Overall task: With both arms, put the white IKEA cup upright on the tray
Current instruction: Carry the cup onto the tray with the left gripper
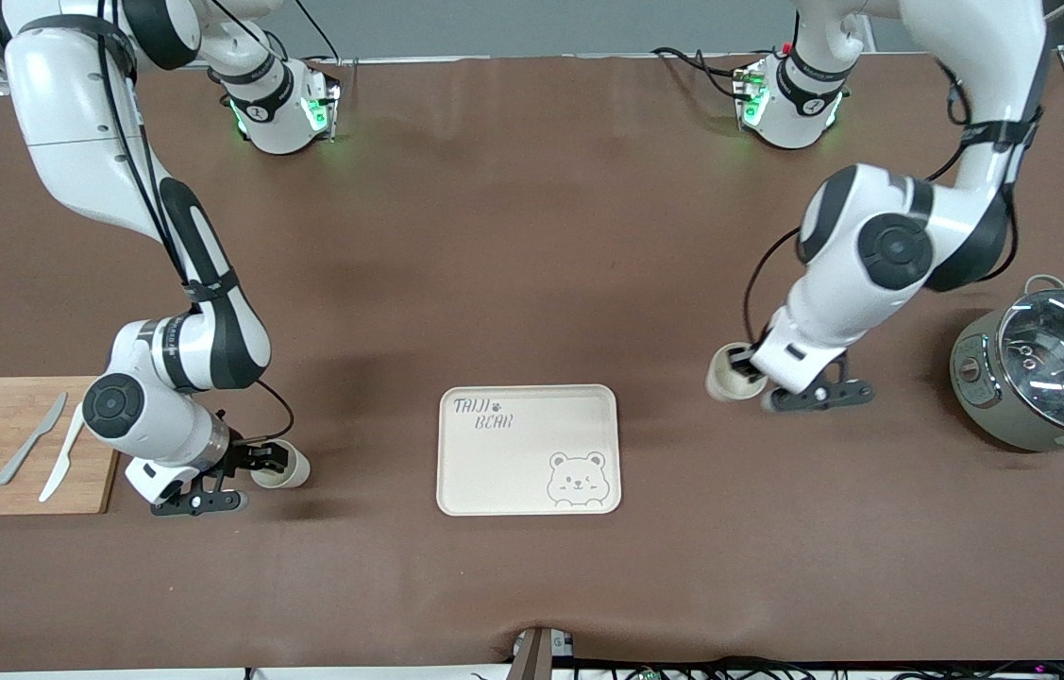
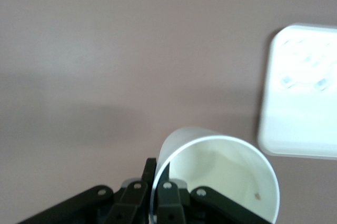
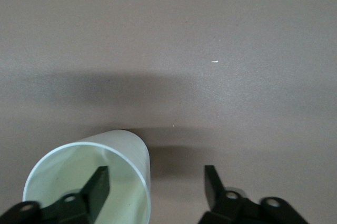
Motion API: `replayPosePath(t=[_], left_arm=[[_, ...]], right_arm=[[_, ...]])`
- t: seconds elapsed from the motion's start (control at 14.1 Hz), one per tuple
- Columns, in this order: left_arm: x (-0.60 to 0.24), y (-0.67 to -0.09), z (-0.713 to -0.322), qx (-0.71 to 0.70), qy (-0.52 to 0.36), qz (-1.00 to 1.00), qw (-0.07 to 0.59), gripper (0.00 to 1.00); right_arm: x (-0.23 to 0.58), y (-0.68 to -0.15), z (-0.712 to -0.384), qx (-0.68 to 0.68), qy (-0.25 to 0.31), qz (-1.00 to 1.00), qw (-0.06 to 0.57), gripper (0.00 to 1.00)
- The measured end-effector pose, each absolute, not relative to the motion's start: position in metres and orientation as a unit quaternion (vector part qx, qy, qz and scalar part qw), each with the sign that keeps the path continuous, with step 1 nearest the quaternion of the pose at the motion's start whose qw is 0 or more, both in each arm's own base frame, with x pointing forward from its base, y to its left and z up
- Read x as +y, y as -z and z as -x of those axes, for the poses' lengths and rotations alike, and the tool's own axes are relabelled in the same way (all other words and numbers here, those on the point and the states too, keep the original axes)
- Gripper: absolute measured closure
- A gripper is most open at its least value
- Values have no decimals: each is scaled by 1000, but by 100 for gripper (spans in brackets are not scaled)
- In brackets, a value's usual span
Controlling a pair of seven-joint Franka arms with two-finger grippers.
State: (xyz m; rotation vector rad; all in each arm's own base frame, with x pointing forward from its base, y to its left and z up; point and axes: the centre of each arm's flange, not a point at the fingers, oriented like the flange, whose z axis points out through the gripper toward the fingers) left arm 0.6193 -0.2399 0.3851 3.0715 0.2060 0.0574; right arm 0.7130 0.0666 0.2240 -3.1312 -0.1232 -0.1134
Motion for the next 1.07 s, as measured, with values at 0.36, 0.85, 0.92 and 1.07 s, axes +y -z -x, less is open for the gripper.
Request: replayPosePath(t=[0.36, 0.85, 0.92, 1.07], left_arm=[[-305, -391, -650, 113, -21, -992, 52, 96], [-387, -385, -640, 100, -14, -989, 107, 96], [-400, -373, -637, 102, -16, -988, 111, 96], [-422, -343, -633, 111, -24, -986, 123, 96]], right_arm=[[69, -224, -713, -41, 36, 999, 3, 56], [73, -227, -714, -43, 39, 998, 5, 96], [73, -228, -714, -43, 39, 998, 5, 96], [73, -229, -715, -43, 39, 998, 5, 96]])
